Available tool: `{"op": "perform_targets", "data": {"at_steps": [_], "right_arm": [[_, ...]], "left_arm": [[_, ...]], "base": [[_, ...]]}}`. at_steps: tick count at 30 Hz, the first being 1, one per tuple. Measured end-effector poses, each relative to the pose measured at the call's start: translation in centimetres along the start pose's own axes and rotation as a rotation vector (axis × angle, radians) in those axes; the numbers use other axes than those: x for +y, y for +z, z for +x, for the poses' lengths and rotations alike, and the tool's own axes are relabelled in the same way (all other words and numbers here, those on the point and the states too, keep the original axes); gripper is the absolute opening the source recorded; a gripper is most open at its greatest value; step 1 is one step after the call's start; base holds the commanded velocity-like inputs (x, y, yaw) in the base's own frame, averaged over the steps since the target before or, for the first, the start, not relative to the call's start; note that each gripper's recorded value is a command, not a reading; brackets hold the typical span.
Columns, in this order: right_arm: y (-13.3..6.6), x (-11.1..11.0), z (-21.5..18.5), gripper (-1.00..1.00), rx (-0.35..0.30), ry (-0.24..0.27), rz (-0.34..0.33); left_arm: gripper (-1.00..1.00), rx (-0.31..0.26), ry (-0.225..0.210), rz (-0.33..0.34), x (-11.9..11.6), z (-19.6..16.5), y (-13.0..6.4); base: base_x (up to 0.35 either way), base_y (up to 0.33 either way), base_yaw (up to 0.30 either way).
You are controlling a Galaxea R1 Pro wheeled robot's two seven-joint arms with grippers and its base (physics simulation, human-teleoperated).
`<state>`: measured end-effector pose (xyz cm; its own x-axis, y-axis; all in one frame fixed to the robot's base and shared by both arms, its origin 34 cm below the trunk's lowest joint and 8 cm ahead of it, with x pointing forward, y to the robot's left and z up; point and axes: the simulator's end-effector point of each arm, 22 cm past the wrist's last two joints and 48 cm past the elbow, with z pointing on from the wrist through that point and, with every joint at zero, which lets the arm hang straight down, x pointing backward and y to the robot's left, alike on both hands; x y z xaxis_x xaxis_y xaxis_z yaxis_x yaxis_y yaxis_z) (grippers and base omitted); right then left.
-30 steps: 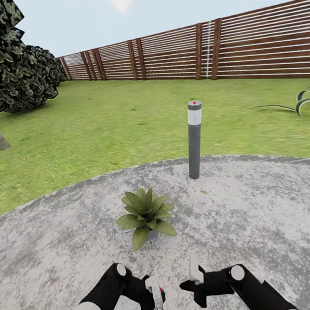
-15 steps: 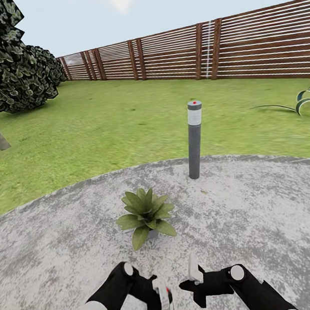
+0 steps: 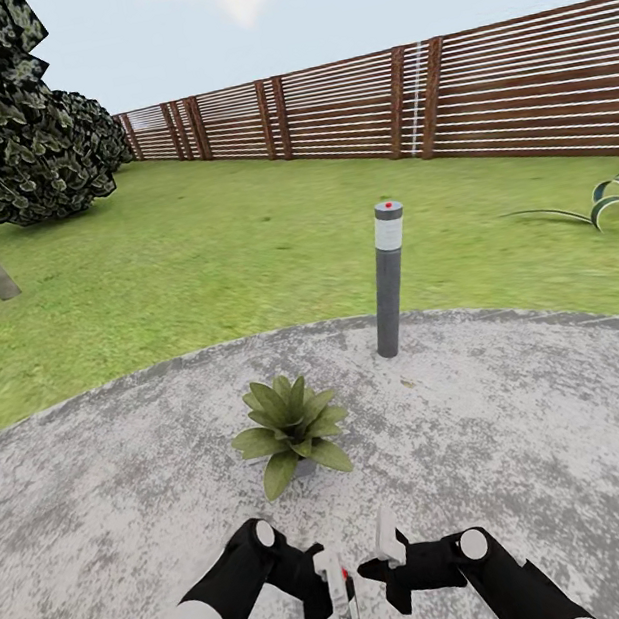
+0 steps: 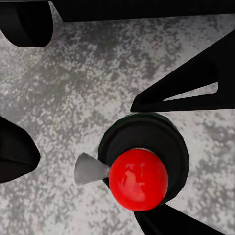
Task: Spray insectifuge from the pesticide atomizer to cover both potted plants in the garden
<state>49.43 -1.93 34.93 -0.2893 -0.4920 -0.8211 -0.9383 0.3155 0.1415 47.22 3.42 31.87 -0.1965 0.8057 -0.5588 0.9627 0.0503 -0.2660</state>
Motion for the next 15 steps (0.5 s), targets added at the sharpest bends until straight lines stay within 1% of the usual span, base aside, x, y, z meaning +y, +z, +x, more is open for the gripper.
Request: {"op": "perform_targets", "data": {"at_steps": [6,15], "right_arm": [[-0.06,-0.18,-0.26,-1.00,-0.004,-0.006,0.004],[-0.10,-0.27,-0.41,-1.00,-0.005,-0.009,0.006]], "left_arm": [[-1.00,0.001,0.011,0.007,-0.24,-0.40,0.25],[-1.00,-0.005,0.013,0.008,-0.33,-0.78,0.38]], "base": [[0.000,0.000,0.000],[0.000,0.000,0.000]]}}
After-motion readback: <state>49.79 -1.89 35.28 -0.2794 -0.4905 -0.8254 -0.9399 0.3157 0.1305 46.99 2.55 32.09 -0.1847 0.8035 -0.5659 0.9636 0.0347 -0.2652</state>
